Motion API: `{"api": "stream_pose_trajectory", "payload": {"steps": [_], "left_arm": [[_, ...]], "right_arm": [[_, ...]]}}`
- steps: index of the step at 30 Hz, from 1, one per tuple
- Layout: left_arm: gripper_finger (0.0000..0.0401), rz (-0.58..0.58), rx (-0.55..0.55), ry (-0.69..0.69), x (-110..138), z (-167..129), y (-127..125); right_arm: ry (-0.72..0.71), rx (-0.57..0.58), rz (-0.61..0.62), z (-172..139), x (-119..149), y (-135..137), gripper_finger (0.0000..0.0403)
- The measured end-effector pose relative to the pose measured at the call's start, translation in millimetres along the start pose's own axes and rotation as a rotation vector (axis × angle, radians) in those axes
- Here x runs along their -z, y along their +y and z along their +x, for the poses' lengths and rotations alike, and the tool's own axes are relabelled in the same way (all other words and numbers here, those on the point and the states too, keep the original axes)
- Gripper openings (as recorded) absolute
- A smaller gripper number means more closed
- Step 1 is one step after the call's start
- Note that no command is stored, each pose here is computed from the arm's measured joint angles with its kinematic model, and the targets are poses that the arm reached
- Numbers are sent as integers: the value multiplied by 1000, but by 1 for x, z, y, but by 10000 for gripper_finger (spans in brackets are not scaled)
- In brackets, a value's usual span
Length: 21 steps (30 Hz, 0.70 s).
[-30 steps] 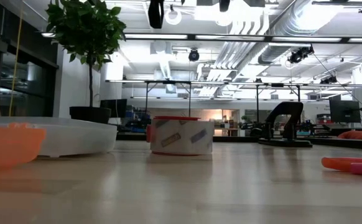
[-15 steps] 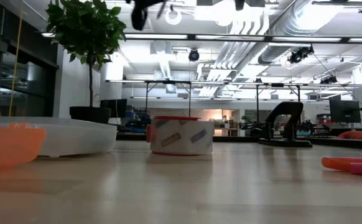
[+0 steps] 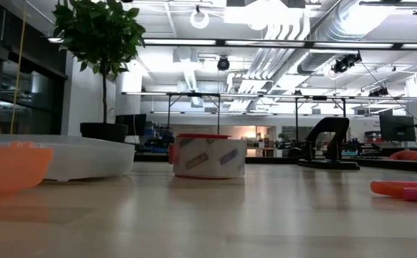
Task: Pack school essentials
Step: Put the blue pencil into the orange supply box
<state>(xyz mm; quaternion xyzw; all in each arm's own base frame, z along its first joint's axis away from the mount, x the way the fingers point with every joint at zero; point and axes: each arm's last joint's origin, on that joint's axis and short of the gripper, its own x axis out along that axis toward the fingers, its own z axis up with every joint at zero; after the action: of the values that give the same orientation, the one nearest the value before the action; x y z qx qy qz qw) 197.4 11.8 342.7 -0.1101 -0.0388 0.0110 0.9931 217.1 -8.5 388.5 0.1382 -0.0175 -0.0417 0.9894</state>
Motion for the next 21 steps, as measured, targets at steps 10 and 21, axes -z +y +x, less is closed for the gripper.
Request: {"api": "stream_pose_trajectory", "payload": {"steps": [10,21], "left_arm": [[6,-12,-19,-76,7,-7,-5],[5,-70,21,286,23,-8,-6]], "right_arm": [[11,-3,-17,3,3,1,208],[14,-2,-14,3,3,1,208]]}}
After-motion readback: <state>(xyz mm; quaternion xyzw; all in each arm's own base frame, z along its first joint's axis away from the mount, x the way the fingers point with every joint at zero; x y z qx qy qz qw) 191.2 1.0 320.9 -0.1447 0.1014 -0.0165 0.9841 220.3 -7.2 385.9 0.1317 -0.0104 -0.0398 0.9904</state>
